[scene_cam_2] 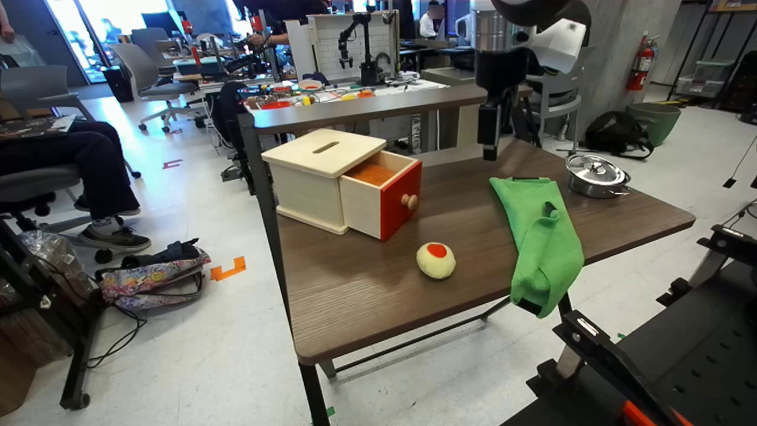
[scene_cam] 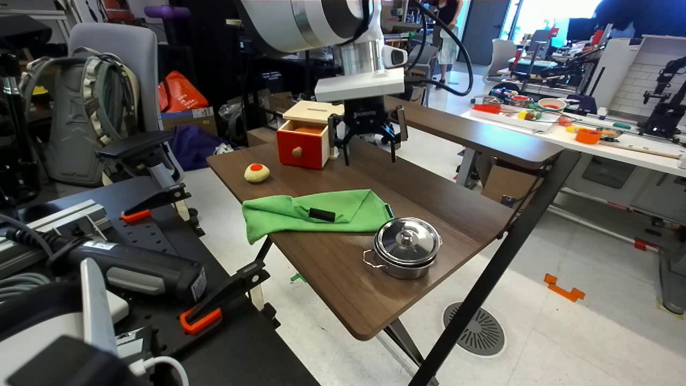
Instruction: Fold the green towel
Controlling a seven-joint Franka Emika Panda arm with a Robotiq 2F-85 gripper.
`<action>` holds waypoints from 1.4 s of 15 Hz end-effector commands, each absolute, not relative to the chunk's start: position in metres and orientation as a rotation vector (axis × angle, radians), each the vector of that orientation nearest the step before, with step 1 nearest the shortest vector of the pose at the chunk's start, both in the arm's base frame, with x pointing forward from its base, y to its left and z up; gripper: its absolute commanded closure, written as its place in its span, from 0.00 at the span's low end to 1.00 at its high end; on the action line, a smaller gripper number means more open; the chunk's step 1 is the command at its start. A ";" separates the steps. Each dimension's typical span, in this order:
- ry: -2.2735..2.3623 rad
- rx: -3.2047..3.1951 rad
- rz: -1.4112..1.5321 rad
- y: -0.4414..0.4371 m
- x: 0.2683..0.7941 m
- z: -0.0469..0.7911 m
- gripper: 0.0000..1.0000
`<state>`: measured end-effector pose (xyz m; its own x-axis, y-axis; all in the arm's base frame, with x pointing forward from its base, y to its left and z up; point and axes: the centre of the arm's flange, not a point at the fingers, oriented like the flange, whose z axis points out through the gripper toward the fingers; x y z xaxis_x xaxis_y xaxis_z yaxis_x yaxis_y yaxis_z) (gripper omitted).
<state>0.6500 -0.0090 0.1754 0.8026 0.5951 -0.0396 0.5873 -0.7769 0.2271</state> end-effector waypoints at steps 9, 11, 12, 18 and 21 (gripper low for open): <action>0.916 2.871 0.033 -0.075 0.641 0.167 0.00; 0.885 2.887 0.016 -0.083 0.645 0.164 0.00; 0.852 2.886 0.005 -0.086 0.648 0.163 0.00; 0.785 2.857 -0.151 -0.097 0.662 0.156 0.00; 0.790 2.853 -0.231 -0.100 0.671 0.147 0.00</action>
<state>0.6491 -0.0990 0.1571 0.8526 0.5036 -0.1392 0.5194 -0.8459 0.1210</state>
